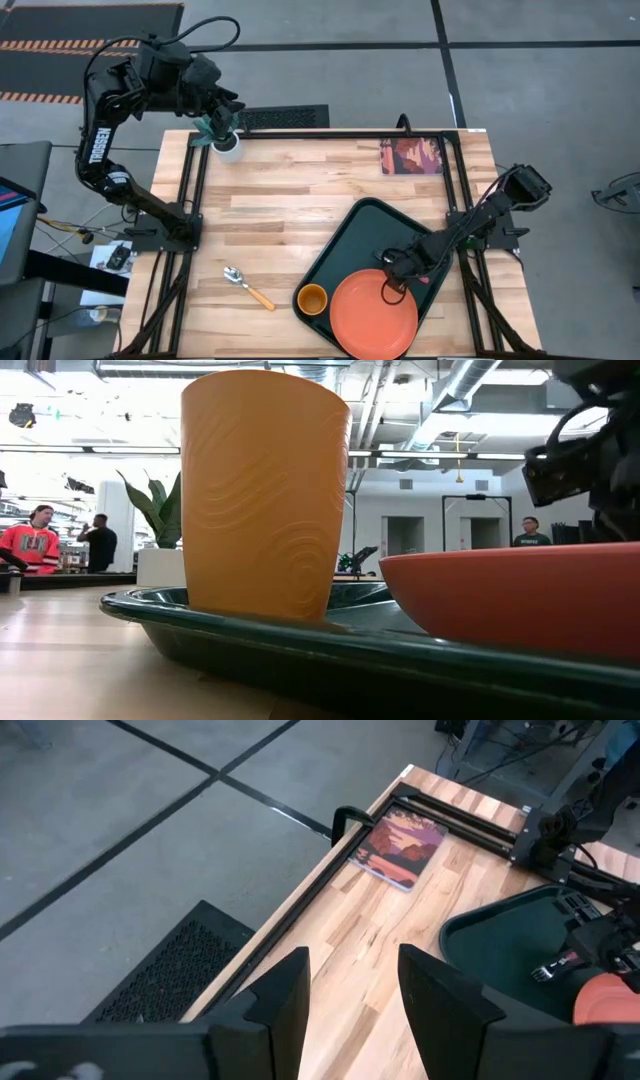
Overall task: Pick and place plate/cup/fork/spoon on tray
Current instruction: Put the yellow spoon on the black serving tray at the top of the pink fork
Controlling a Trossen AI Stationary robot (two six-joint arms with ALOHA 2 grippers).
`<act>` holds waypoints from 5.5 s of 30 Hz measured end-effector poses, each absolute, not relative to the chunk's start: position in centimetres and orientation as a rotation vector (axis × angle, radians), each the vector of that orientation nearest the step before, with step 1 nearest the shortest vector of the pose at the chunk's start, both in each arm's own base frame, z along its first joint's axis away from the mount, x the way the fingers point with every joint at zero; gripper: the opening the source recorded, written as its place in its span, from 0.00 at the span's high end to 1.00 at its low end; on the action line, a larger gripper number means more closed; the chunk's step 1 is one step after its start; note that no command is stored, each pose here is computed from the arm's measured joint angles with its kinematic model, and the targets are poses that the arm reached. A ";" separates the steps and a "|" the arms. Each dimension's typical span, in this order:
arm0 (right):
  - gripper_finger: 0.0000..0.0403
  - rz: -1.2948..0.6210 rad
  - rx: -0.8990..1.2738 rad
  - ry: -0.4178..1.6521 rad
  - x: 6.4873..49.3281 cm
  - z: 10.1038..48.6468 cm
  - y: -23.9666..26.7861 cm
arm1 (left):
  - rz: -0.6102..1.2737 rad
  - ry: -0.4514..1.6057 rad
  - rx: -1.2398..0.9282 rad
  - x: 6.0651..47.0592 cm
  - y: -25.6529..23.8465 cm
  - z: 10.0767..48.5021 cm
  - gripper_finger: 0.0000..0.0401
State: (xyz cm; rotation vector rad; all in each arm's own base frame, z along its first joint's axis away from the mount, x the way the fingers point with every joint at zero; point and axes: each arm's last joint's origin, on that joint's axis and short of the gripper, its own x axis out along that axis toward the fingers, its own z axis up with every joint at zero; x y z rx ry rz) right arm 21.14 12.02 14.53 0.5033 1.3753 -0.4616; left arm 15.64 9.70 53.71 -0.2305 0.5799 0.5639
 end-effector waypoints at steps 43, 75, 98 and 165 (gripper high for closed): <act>0.53 -0.264 0.587 1.056 20.8 21.8 7.7 | 0.494 0.924 -0.767 17.4 -2.9 33.9 0.62; 0.53 -0.293 0.567 1.037 20.9 21.8 7.2 | 0.577 1.143 -1.028 12.0 -11.4 16.3 0.35; 0.53 -0.292 0.558 1.036 20.9 21.8 7.2 | 0.696 1.067 -0.987 13.5 -12.7 13.6 0.98; 0.37 -0.196 0.449 0.436 29.3 32.1 -5.4 | 0.532 -0.054 -0.993 28.4 4.7 25.8 1.00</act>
